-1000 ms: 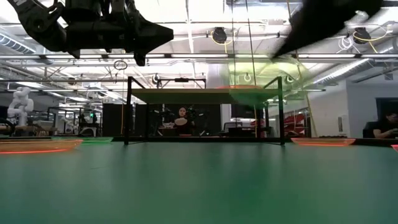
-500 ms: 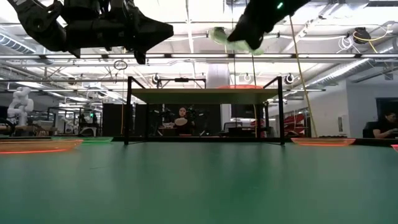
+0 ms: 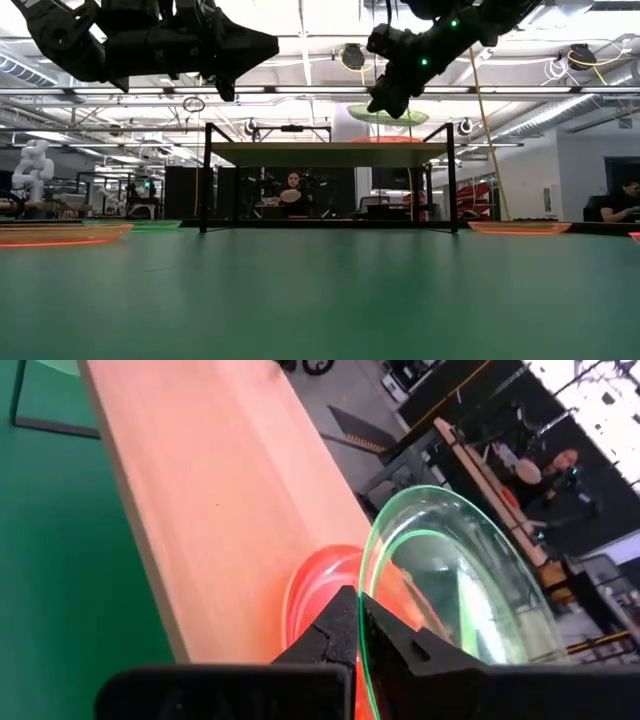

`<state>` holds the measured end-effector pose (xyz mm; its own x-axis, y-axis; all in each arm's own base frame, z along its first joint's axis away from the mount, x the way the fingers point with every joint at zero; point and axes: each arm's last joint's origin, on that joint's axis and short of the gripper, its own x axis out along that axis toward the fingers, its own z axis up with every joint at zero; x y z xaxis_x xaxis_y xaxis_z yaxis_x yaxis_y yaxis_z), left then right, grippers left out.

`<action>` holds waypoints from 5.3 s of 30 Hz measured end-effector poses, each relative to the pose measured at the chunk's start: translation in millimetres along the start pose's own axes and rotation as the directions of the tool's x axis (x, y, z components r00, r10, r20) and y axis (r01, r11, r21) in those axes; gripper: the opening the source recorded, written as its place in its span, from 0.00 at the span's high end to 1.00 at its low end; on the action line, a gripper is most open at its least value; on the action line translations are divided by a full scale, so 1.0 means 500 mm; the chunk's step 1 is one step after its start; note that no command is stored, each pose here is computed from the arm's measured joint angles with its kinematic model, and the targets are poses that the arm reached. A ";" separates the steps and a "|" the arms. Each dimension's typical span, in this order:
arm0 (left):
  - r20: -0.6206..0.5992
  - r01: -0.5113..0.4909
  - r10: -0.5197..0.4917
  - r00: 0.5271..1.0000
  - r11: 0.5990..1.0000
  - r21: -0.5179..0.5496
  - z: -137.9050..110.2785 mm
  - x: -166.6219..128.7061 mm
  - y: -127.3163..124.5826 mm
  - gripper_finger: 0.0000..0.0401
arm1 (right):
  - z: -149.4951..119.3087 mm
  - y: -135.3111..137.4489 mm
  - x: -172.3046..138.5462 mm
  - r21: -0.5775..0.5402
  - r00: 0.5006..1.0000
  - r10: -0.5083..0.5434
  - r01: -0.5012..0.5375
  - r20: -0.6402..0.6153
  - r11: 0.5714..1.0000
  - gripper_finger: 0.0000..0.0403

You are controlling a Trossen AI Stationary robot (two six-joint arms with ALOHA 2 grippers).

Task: Place and stack plates onto a shelf
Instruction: Stack the green plate on top of the pink plate on the shelf, then stack the orange plate on top of the green plate on the shelf

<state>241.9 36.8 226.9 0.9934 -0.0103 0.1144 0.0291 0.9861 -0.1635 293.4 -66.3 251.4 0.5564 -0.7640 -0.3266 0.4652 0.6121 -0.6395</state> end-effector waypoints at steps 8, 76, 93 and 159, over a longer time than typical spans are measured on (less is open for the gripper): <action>0.000 0.000 0.000 1.000 1.000 0.008 0.000 0.000 0.000 0.82 | -0.002 0.001 0.000 -0.006 1.000 0.006 -0.006 -0.006 1.000 0.95; -0.873 -0.181 0.202 0.444 0.974 0.133 0.105 -0.014 -0.106 0.82 | -0.150 0.012 -0.364 0.349 0.819 0.475 -0.569 0.322 0.744 0.71; -0.989 -0.285 -0.078 0.125 0.952 -0.111 -0.093 -0.127 -0.217 0.82 | -0.131 0.013 -0.373 0.361 0.737 0.538 -0.672 0.409 0.646 0.71; -0.813 -0.355 -0.444 0.377 0.741 -0.570 -0.156 -0.225 -0.259 0.99 | -0.129 0.016 -0.373 0.358 0.739 0.538 -0.670 0.406 0.650 0.71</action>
<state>135.0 -102.7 158.9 0.4523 -0.5765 -0.6805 -0.2678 0.6400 -0.7202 148.9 67.7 262.0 0.9410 -0.1521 -0.3023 0.1757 0.9831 0.0523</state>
